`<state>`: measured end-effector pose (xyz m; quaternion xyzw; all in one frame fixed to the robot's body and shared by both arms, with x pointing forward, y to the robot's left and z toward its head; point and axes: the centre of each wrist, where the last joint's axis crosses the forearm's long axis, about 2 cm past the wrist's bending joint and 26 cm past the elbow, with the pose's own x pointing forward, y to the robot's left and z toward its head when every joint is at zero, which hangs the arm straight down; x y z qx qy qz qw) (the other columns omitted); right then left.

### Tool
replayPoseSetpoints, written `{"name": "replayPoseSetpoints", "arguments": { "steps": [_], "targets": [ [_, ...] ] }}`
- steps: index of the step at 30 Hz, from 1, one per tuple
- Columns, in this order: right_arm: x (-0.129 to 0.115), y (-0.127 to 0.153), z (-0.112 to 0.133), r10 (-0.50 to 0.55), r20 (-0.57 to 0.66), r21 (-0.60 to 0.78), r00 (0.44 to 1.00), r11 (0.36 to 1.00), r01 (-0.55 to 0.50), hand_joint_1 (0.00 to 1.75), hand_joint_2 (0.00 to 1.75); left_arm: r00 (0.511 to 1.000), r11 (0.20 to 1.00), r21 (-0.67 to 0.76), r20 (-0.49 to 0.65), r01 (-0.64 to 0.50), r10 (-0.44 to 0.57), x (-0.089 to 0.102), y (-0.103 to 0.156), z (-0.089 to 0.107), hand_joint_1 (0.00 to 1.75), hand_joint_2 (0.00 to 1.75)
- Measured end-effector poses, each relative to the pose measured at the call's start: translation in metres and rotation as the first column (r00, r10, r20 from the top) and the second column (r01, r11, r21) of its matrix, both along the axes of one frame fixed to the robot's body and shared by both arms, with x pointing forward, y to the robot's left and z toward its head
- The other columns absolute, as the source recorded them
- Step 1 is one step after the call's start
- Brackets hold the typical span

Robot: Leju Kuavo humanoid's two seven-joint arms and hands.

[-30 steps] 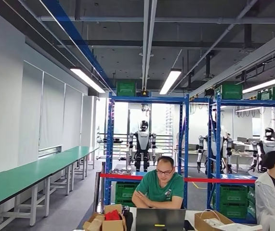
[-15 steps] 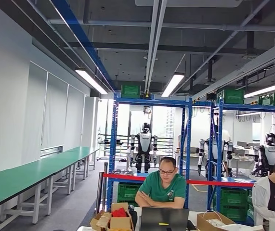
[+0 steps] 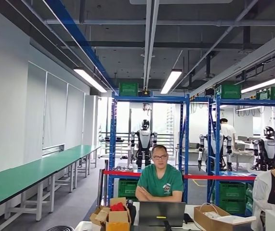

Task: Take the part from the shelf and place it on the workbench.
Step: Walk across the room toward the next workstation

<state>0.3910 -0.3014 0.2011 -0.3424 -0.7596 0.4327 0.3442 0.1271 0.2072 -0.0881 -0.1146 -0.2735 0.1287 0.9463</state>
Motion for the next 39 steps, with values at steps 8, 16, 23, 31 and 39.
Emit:
{"name": "replayPoseSetpoints", "arguments": {
  "steps": [8, 16, 23, 31, 39],
  "targets": [
    [0.0005, -0.0004, 0.0009, 0.001, 0.001, -0.001, 1.0, 1.0, -0.001, 0.0, 0.0, 1.0, 1.0, -0.002, 0.001, 0.0, 0.0, 0.0006, -0.0002, 0.0002, 0.0, 0.0],
    [0.0005, -0.0007, -0.0007, -0.001, -0.006, -0.002, 1.0, 1.0, 0.001, 0.0, 0.0, 1.0, 1.0, -0.001, 0.002, 0.0, 0.0, 0.001, 0.0001, 0.0002, 0.0, 0.0],
    [0.0036, 0.0, 0.0055, 0.001, 0.01, -0.001, 1.0, 1.0, -0.001, 0.0, 0.0, 1.0, 1.0, -0.004, -0.001, 0.001, -0.001, -0.0004, -0.0012, 0.0001, 0.0, 0.0],
    [0.0025, 0.0023, 0.0029, 0.005, 0.003, 0.001, 1.0, 1.0, -0.005, 0.0, 0.0, 1.0, 1.0, -0.001, 0.001, 0.002, -0.002, 0.0002, 0.0001, 0.0, 0.0, 0.0],
    [0.0027, 0.0012, 0.0032, 0.001, 0.003, 0.001, 1.0, 1.0, -0.001, 0.0, 0.0, 1.0, 1.0, -0.001, 0.003, 0.003, -0.003, 0.0008, 0.0001, 0.0002, 0.0, 0.0]
  ]
}}
